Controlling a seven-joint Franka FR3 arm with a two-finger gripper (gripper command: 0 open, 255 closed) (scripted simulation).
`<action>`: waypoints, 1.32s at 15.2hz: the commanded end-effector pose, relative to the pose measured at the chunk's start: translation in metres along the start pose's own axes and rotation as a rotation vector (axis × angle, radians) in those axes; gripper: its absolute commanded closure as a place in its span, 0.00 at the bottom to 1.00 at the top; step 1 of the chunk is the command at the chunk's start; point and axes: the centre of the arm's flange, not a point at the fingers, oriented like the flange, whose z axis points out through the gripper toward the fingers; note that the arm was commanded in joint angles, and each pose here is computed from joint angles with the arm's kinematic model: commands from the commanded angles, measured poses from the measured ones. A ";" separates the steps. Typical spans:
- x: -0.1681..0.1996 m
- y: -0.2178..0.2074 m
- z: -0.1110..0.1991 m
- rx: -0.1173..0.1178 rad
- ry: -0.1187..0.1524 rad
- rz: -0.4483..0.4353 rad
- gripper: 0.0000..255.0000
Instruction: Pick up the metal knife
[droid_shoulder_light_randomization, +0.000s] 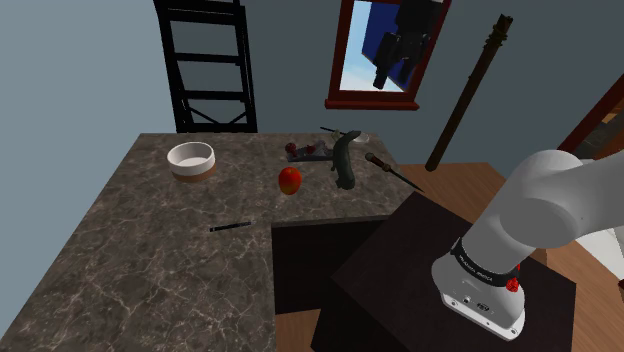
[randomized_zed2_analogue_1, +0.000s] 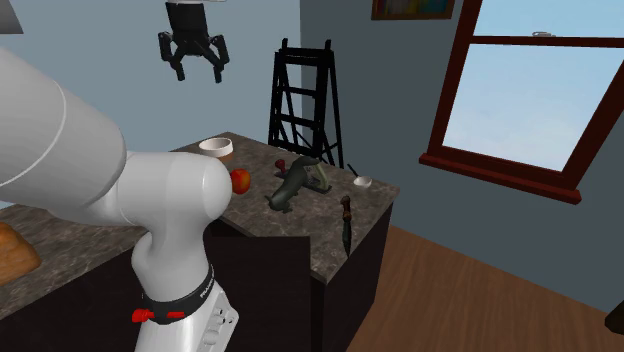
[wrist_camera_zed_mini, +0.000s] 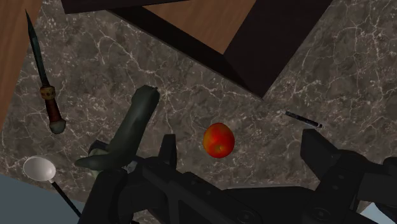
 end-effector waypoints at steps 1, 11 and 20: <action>0.000 0.000 0.000 0.000 0.000 0.000 0.00; 0.020 0.098 0.091 0.023 -0.021 0.009 0.00; 0.036 0.185 0.174 0.044 -0.040 0.017 0.00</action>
